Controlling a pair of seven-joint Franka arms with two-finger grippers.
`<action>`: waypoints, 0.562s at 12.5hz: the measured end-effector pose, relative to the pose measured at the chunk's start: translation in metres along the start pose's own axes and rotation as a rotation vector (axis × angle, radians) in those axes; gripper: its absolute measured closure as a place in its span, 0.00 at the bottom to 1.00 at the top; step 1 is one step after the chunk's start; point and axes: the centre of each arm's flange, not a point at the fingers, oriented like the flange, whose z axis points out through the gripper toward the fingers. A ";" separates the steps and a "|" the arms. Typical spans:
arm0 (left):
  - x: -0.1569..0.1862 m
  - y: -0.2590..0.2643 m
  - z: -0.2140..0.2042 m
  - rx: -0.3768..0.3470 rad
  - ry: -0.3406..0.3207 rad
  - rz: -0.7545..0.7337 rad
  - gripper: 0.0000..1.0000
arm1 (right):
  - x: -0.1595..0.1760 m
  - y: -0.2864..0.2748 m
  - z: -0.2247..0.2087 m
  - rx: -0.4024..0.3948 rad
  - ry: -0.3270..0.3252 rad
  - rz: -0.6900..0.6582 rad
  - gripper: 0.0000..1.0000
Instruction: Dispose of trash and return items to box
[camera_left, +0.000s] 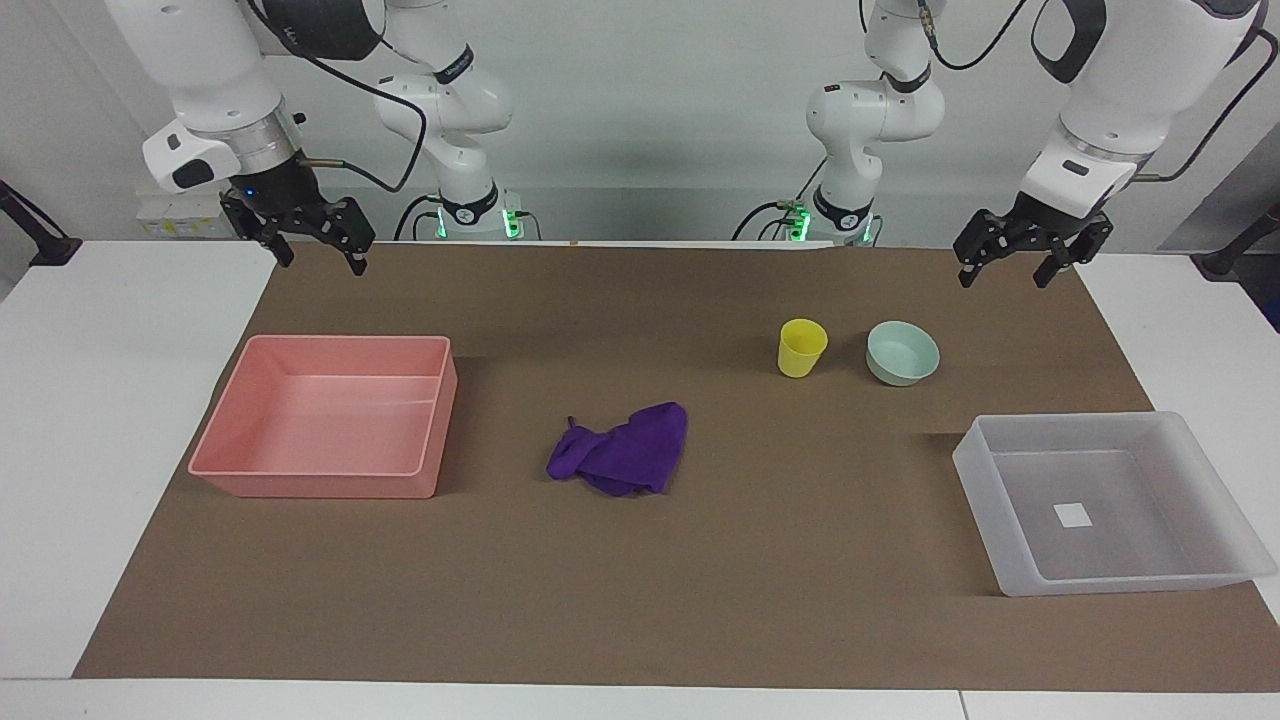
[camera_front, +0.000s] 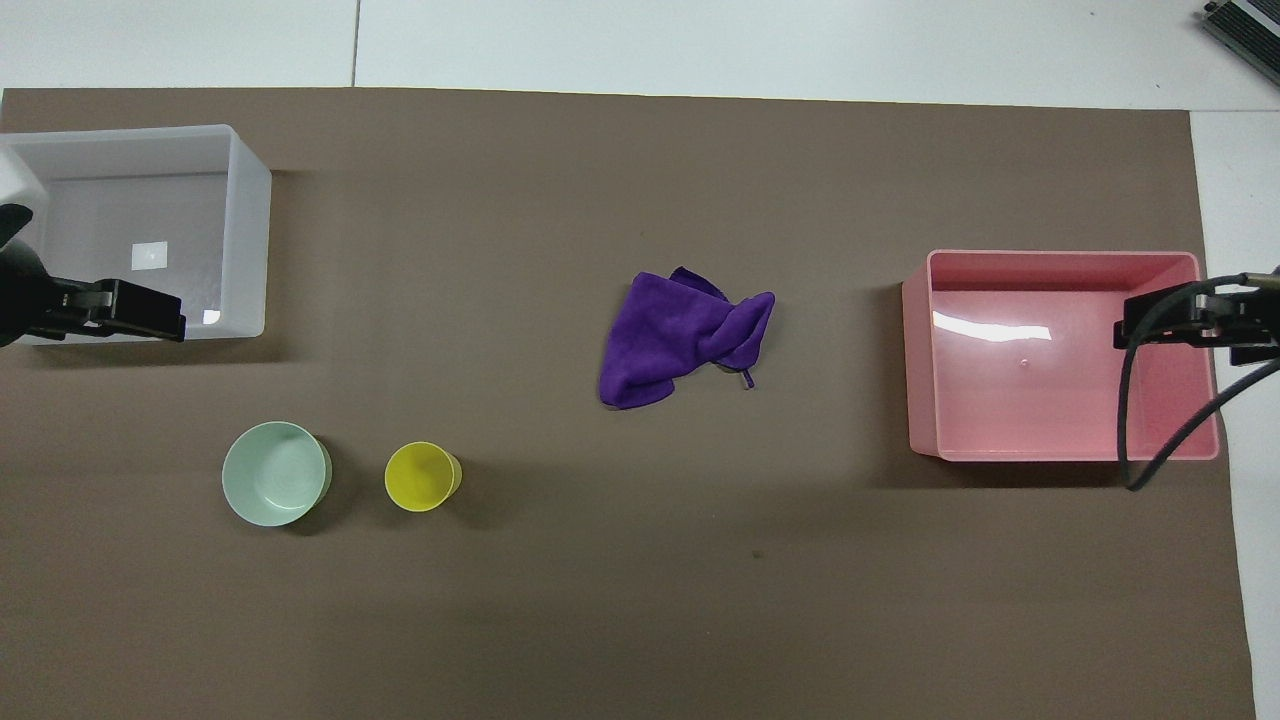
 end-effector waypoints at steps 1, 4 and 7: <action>0.000 0.000 -0.001 0.000 0.001 0.000 0.00 | 0.000 0.000 0.000 0.000 0.000 0.000 0.00; 0.002 0.006 -0.002 0.000 -0.004 0.010 0.00 | 0.000 -0.001 -0.001 0.000 0.001 -0.002 0.00; 0.003 0.006 0.002 0.011 -0.017 0.013 0.00 | 0.000 -0.001 -0.001 0.000 0.001 -0.002 0.00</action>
